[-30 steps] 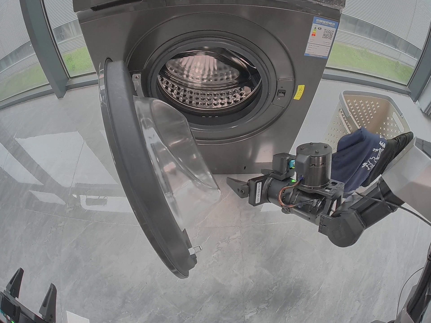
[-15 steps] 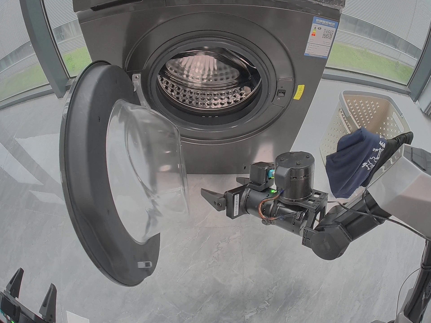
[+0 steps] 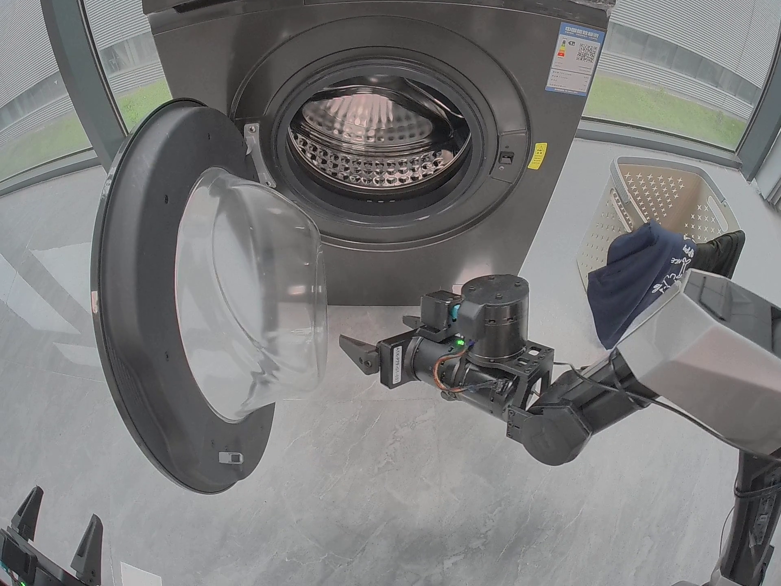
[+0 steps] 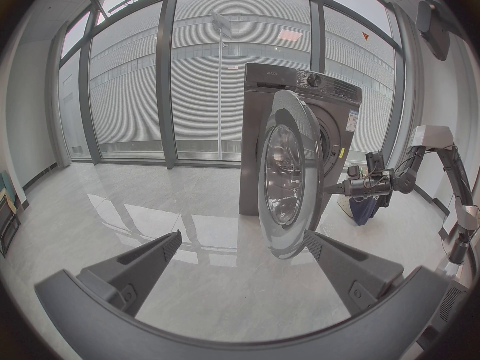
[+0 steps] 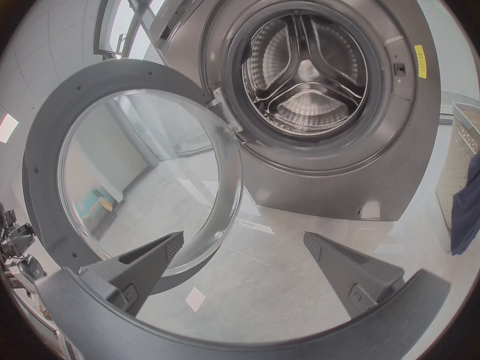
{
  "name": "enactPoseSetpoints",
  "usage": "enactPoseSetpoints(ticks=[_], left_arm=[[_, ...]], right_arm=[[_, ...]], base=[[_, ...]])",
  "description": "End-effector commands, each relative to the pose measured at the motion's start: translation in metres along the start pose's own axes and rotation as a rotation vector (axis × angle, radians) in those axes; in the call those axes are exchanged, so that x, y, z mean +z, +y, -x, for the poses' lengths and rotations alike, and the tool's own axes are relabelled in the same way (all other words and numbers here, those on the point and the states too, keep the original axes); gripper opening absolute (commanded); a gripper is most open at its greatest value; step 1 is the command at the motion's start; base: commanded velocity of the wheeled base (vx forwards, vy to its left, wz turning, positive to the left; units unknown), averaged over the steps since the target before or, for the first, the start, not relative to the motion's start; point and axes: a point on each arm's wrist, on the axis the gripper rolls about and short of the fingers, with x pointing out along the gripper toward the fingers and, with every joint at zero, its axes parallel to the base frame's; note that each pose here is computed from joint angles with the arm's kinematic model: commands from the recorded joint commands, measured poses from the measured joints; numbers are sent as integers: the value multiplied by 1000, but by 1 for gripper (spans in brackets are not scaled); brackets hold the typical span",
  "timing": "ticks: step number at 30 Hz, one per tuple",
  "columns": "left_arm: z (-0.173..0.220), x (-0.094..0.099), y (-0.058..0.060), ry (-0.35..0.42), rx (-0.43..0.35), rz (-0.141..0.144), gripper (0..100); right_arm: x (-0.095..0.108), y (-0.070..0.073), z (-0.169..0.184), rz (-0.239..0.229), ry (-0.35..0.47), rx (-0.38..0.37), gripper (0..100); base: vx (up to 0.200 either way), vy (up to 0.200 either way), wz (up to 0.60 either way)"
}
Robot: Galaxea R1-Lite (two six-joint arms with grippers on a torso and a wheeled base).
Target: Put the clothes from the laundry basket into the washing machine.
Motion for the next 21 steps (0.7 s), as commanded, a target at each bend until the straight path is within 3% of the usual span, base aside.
enactPoseSetpoints(ticks=[1, 7, 15, 21], left_arm=[[-1, -4, 0, 17, 2, 0, 100], [-1, -4, 0, 17, 2, 0, 100], [-1, -4, 0, 17, 1, -3, 100], [-1, -4, 0, 17, 1, -1, 100]], right_arm=[[-21, 11, -26, 6, 10, 29, 100], [-18, 27, -38, 5, -33, 66, 100], [1, 24, -46, 3, -88, 58, 100], [-11, 24, -71, 3, -61, 23, 100]], base=[[0, 0, 0], [0, 0, 0], [0, 0, 0], [0, 0, 0]])
